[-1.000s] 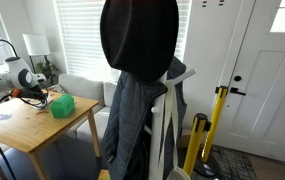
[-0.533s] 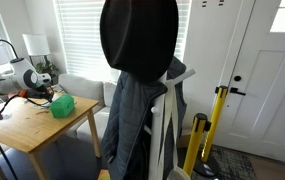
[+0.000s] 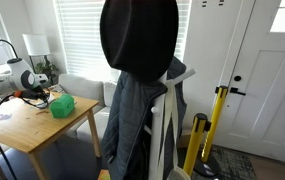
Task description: Pick up the white paper towel and wipe the table, put the white paper towel on the bottom right side of the table
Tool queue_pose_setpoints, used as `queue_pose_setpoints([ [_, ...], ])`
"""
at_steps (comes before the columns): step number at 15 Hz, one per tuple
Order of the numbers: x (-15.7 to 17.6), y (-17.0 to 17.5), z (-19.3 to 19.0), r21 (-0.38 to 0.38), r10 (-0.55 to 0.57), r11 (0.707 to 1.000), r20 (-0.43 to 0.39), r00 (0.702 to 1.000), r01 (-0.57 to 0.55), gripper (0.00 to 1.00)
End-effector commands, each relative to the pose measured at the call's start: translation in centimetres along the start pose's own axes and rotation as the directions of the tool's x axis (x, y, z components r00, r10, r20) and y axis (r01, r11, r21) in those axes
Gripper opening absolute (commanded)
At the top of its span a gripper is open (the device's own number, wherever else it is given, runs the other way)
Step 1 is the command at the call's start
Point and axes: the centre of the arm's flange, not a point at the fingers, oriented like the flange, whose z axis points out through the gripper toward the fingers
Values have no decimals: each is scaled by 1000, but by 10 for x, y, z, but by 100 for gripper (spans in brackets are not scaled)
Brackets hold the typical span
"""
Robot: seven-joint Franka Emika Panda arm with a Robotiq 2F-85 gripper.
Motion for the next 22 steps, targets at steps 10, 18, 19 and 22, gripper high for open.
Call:
queue_pose_setpoints([
  [10,-38,46,-85,-61,42,998,163,986,-33,0],
  [18,-111,44,-142,-78,89,994,218,972,-74,0],
  [19,-124,40,-144,-84,108,992,220,969,-91,0],
  [22,-164,34,-144,-105,189,980,226,956,-169,0],
])
